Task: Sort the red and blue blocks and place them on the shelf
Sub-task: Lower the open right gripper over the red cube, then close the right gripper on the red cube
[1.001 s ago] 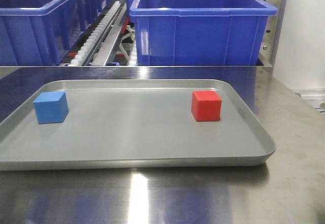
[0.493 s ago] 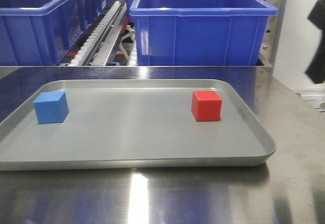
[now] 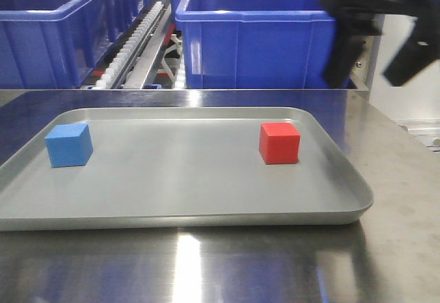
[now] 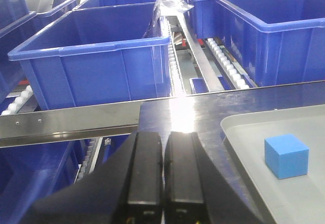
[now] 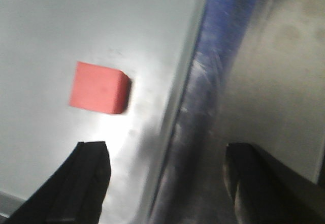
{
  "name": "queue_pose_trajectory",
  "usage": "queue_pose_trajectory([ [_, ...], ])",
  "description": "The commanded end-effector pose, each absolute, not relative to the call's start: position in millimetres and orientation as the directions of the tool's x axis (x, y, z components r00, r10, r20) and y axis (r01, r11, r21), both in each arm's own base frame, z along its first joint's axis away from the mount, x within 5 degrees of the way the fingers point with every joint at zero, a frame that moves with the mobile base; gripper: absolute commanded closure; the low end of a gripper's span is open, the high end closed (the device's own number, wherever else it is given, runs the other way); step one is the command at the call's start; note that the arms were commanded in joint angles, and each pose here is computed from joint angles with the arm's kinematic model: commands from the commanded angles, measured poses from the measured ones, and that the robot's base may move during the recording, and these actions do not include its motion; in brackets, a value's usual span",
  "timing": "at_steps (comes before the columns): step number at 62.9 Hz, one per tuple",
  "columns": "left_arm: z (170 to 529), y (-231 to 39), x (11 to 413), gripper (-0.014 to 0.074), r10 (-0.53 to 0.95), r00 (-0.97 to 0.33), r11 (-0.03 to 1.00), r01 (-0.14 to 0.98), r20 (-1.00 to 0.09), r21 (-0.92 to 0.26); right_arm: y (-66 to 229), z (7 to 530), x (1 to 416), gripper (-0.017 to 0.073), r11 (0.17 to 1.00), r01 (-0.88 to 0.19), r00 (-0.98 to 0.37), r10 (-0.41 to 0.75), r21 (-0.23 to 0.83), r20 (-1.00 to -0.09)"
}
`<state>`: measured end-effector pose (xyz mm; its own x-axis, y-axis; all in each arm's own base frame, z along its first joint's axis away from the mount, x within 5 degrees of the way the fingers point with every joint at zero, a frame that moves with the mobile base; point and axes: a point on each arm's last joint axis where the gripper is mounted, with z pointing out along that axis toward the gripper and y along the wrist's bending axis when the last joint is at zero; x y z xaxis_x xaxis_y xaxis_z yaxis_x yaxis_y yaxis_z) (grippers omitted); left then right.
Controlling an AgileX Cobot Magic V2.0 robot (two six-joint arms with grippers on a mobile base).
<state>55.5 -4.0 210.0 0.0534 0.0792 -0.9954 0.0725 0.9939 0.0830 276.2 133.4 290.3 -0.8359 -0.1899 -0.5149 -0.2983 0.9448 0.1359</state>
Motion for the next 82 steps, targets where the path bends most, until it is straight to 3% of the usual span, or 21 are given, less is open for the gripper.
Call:
queue_pose_trajectory([
  [1,205.8,-4.9,55.2,0.0461,0.068,0.111,0.994,0.077,-0.991,0.077,147.3,312.4,282.8,-0.002,0.934,-0.315,-0.79,-0.159,0.17,-0.592],
  [32,205.8,-4.9,55.2,0.0461,0.068,0.111,0.994,0.077,-0.991,0.077,195.3,292.6,305.1,-0.002,0.917,-0.354,-0.819,-0.209,0.185,-0.534],
  [70,205.8,-4.9,55.2,0.0461,0.068,0.111,0.994,0.077,-0.991,0.077,203.5,262.7,315.2,-0.002,0.923,-0.346,-0.854,-0.237,0.167,-0.463],
  [82,205.8,-4.9,55.2,0.0461,0.068,0.111,0.994,0.077,-0.991,0.077,203.0,261.9,315.9,0.0046,0.924,-0.35,-0.851,-0.244,0.156,-0.465],
])
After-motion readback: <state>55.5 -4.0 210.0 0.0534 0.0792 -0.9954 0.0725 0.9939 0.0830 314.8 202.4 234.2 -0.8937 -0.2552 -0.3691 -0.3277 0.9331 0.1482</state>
